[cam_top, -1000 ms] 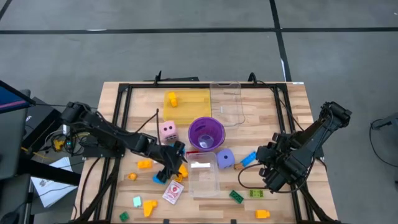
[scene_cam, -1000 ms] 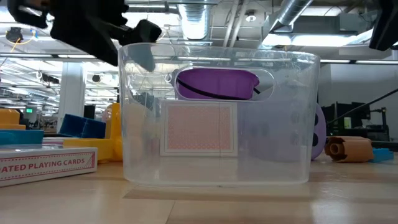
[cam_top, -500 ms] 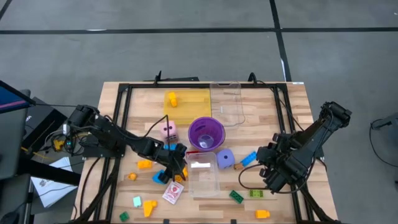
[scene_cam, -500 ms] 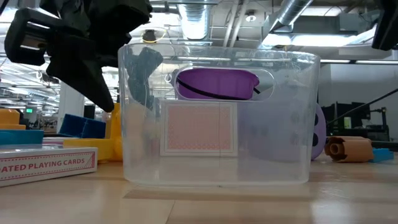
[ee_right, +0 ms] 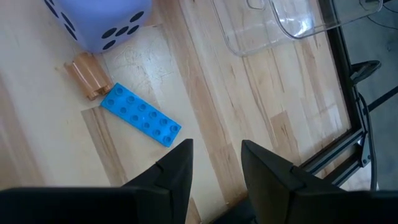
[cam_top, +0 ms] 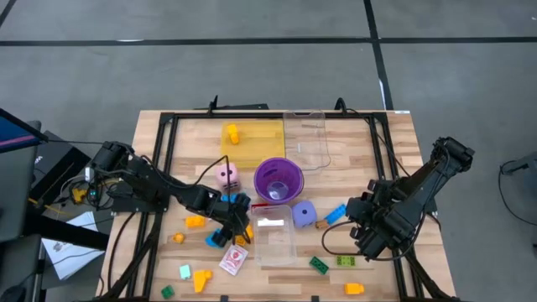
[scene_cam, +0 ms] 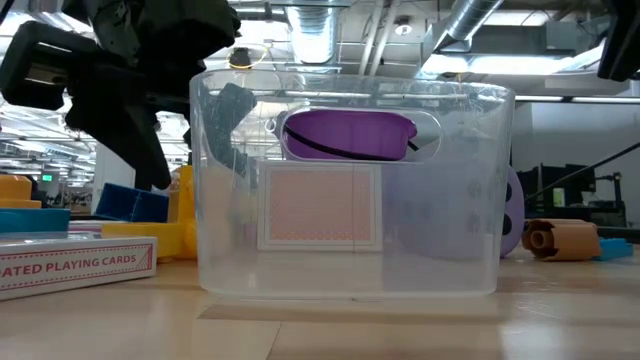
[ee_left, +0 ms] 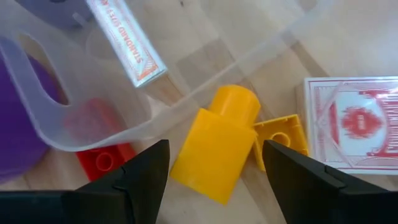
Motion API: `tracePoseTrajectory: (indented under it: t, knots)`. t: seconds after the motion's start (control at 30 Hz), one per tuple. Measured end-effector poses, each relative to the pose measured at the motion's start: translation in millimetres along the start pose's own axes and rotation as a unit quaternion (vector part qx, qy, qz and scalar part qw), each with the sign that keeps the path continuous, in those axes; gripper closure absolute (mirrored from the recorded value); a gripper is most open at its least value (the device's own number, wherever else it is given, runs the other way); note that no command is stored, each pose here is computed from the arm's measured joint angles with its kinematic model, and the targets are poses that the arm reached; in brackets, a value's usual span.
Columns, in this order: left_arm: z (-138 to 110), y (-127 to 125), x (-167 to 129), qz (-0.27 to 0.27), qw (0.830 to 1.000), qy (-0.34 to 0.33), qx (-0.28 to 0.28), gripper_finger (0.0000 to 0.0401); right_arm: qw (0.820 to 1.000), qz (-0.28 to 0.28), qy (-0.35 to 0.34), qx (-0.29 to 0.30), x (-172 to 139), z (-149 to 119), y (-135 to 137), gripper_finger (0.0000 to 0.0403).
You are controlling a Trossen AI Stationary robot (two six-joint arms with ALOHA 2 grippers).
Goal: Pick & Place Toys
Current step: Put the yellow game piece into the yellow bin
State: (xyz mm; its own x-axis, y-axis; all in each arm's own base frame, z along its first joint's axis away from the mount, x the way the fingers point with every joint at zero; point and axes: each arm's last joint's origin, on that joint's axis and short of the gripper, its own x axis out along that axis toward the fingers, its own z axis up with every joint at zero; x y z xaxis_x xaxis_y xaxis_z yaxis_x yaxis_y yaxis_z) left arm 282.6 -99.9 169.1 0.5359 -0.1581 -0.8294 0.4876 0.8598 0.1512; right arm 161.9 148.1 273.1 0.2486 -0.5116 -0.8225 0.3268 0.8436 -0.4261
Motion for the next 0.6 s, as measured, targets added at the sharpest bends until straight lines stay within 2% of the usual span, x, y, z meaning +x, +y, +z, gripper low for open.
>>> tracePoseTrajectory:
  t: [0.17, 0.6]
  knots:
    - [-0.1, -1.5, 0.0, -0.023, 1.0, -0.003, -0.012, 0.0146, 1.0, 0.002, 0.005, 0.0, 0.0, -0.3, 0.2, 0.0274]
    - [0.3, -1.1, -0.1, -0.018, 1.0, -0.004, -0.017, 0.0152, 1.0, 0.002, 0.005, 0.0, 0.0, -0.3, 0.1, 0.0274]
